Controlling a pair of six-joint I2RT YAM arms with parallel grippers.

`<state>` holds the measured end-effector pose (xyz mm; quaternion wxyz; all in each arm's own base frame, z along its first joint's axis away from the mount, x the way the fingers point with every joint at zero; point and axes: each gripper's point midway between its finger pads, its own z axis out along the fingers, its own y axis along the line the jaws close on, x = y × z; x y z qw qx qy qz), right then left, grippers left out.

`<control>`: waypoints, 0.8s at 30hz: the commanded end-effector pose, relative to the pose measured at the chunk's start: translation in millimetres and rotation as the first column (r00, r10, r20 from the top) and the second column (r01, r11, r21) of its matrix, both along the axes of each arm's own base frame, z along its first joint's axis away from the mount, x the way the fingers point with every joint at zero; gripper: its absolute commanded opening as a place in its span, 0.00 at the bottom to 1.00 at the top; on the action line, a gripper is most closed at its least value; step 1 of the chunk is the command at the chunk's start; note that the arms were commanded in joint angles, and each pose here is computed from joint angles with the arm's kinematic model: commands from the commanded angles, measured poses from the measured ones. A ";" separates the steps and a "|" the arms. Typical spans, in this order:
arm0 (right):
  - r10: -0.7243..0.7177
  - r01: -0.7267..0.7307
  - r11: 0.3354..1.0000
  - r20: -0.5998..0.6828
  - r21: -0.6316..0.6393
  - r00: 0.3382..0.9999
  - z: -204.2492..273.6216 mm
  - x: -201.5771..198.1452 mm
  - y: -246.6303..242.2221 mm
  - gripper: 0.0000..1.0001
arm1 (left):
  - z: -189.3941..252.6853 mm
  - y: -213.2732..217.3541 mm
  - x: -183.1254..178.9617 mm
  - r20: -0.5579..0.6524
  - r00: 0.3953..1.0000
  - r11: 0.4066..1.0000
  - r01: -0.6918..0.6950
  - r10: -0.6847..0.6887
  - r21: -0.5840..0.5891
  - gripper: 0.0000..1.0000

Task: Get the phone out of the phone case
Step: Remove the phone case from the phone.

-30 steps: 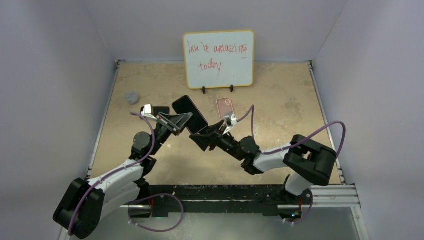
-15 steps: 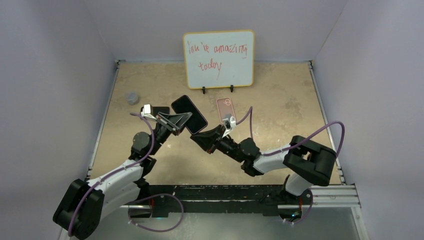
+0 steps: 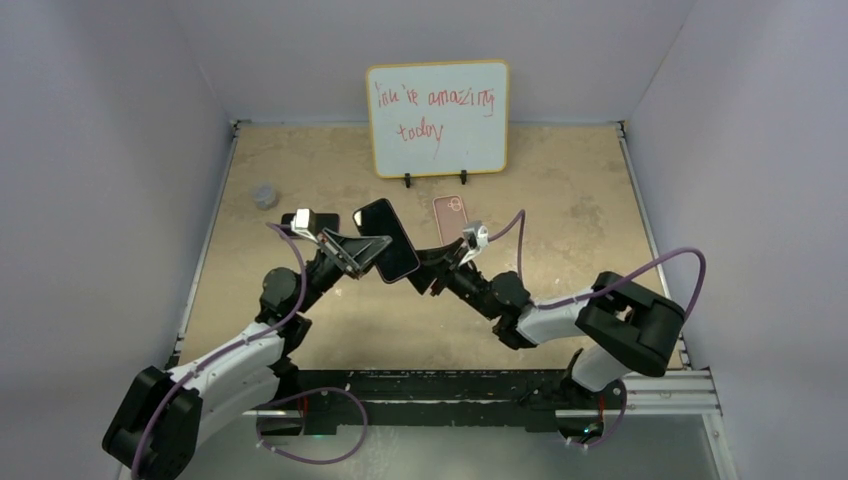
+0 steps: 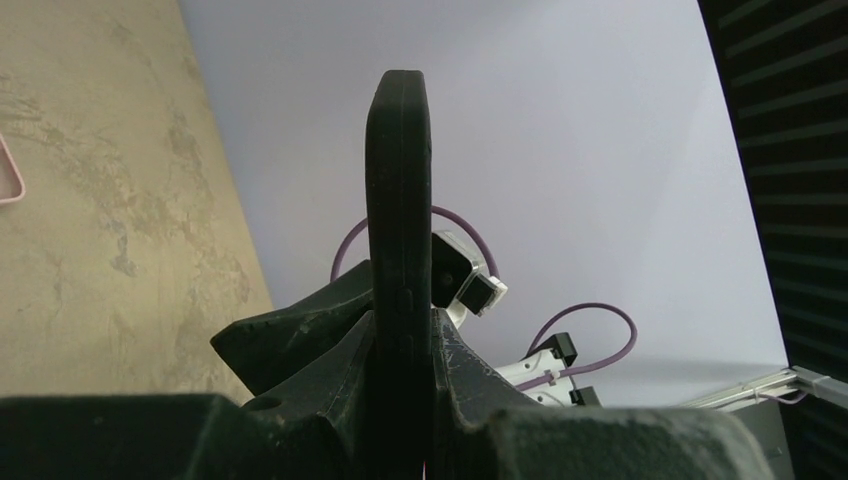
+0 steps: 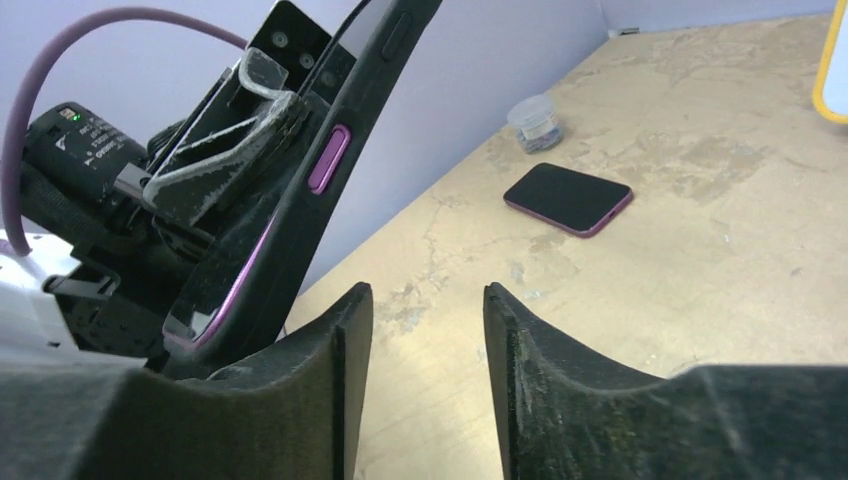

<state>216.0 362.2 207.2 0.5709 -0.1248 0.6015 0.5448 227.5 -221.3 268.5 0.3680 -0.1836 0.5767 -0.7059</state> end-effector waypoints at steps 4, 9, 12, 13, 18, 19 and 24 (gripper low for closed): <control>-0.062 0.062 0.988 -0.007 0.144 0.998 27.4 -3.0 -41.3 0.56 | 21.1 8.6 7.4 0.105 0.991 0.996 -0.082 0.084 -0.023 0.00; -0.066 0.070 0.984 -0.031 0.162 0.997 28.7 -6.1 -54.4 0.60 | 15.9 14.4 18.1 0.088 0.986 0.990 -0.134 0.138 -0.049 0.00; -0.016 0.016 0.987 0.001 0.160 1.000 37.4 -14.3 -49.3 0.61 | 21.2 12.6 21.0 0.095 0.986 0.990 -0.128 0.134 -0.063 0.00; 0.001 -0.003 0.986 0.014 0.165 1.000 41.0 -17.5 -48.2 0.62 | 22.7 12.1 21.2 0.099 0.986 0.990 -0.125 0.132 -0.065 0.00; 0.134 -0.146 0.980 0.091 0.135 0.987 56.2 -34.0 -31.4 0.62 | 23.0 14.1 24.8 0.105 0.985 0.990 -0.135 0.138 -0.043 0.00; 0.149 -0.161 0.979 0.103 0.123 0.983 57.3 -35.6 -28.6 0.62 | 23.5 15.3 25.4 0.109 0.984 0.990 -0.137 0.141 -0.040 0.00; 0.156 -0.168 0.979 0.105 0.118 0.982 61.0 -30.6 -19.4 0.63 | 26.9 18.8 26.5 0.115 0.982 0.988 -0.144 0.150 -0.055 0.00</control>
